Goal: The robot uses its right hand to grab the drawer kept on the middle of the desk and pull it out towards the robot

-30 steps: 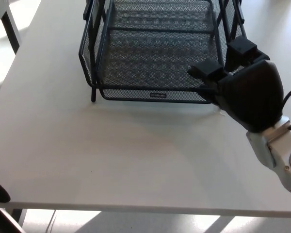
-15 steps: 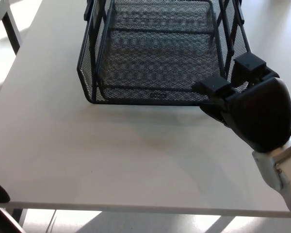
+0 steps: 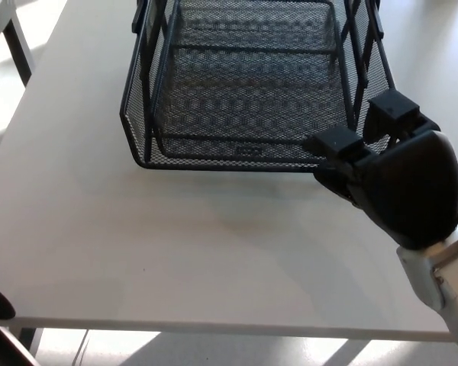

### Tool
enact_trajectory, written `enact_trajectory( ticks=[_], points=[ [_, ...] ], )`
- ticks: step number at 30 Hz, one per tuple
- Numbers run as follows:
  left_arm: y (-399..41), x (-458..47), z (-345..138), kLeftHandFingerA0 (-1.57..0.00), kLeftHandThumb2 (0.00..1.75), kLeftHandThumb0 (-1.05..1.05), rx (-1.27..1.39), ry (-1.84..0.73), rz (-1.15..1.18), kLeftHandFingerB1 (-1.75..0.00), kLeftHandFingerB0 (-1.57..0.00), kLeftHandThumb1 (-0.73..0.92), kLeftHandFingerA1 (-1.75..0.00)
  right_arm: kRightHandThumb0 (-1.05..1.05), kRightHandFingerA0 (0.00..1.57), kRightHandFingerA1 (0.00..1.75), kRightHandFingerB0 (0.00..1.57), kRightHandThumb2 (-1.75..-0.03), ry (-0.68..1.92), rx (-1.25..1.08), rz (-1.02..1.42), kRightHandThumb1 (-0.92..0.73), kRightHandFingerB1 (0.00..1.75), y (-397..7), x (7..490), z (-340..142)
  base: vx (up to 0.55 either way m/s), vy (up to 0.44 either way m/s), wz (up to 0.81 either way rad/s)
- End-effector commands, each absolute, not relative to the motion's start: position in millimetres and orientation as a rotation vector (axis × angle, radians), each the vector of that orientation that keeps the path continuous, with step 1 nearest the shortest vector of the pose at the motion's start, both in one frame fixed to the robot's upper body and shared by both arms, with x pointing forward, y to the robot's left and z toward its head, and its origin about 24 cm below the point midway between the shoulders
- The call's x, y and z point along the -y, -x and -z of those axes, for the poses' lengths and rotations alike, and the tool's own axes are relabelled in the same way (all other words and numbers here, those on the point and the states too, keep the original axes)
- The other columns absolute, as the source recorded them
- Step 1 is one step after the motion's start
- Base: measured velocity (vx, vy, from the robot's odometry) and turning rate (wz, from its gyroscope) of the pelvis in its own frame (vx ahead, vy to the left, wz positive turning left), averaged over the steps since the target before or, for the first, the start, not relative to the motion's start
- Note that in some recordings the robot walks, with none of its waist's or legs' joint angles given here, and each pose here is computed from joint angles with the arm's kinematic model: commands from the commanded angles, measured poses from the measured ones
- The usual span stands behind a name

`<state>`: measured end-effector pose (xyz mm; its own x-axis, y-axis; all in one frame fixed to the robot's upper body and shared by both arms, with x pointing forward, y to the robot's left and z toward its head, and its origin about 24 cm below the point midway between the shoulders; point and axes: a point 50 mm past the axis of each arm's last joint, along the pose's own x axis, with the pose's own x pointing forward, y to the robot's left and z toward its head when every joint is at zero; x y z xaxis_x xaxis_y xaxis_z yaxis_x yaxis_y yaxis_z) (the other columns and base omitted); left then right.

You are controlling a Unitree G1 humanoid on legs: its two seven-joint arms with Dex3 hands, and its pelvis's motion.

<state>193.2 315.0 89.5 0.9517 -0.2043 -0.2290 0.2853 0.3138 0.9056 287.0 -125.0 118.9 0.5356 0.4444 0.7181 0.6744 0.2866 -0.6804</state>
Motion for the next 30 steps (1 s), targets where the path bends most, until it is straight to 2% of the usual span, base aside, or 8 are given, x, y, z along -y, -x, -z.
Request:
enact_trajectory(
  ticks=[1, 16, 17, 19, 20, 25, 26, 30],
  points=[
    [-191.4, -315.6, -90.5, -0.80, 0.56, -0.27, -0.065, -1.231, 0.346, -0.63, -0.82, 0.54, -0.91, -0.41, 0.92, 1.60, 0.93, -0.56, 1.355, 1.013, 0.120, -0.54, 0.62, -272.6, 127.8, -99.3, 0.00, 0.000, 0.00],
    [-190.3, -316.3, -90.4, -0.80, 0.56, -0.28, -0.076, -1.233, 0.353, -0.62, -0.82, 0.55, -0.88, -0.36, 0.89, 1.48, 0.84, -0.59, 1.387, 0.979, 0.091, -0.62, 0.55, -261.5, 132.6, -93.0, 0.00, 0.000, 0.00],
    [-190.0, -315.9, -90.9, -0.80, 0.57, -0.28, -0.083, -1.230, 0.354, -0.61, -0.81, 0.55, -0.87, -0.37, 0.85, 1.42, 0.73, -0.62, 1.370, 0.965, 0.080, -0.61, 0.50, -261.8, 132.5, -93.4, 0.00, 0.000, 0.00],
    [-189.8, -315.4, -91.5, -0.80, 0.56, -0.27, -0.082, -1.234, 0.354, -0.62, -0.82, 0.55, -0.88, -0.51, 0.63, 0.80, 0.39, -0.60, 1.352, 0.913, 0.060, -0.63, 0.35, -261.6, 131.9, -94.0, 0.00, 0.000, 0.00],
    [-189.8, -315.4, -91.3, -0.79, 0.57, -0.29, -0.075, -1.231, 0.354, -0.62, -0.81, 0.55, -0.89, -0.63, 0.45, 0.64, 0.15, -0.87, 1.383, 0.874, 0.050, -0.50, 0.44, -261.2, 131.8, -94.6, 0.00, 0.000, 0.00],
    [-187.8, -316.6, -89.1, -0.79, 0.57, -0.28, -0.090, -1.233, 0.350, -0.62, -0.82, 0.55, -0.89, -0.69, 0.07, 0.35, 0.01, -0.60, 1.444, 0.801, 0.043, -0.61, 0.25, -260.2, 130.1, -96.6, 0.00, 0.000, 0.00],
    [-187.6, -316.8, -89.0, -0.79, 0.57, -0.29, -0.086, -1.232, 0.351, -0.62, -0.81, 0.56, -0.89, -1.01, 0.00, 0.00, 0.00, -0.89, 1.454, 0.782, 0.062, -0.58, 0.04, -260.1, 130.2, -101.2, 0.00, 0.000, 0.00],
    [-187.1, -317.1, -88.5, -0.79, 0.57, -0.29, -0.089, -1.231, 0.351, -0.62, -0.82, 0.55, -0.89, -0.97, 0.00, 0.07, 0.00, -0.90, 1.439, 0.788, 0.072, -0.55, 0.08, -257.9, 131.5, -108.4, 0.00, 0.000, 0.00]
  ],
)
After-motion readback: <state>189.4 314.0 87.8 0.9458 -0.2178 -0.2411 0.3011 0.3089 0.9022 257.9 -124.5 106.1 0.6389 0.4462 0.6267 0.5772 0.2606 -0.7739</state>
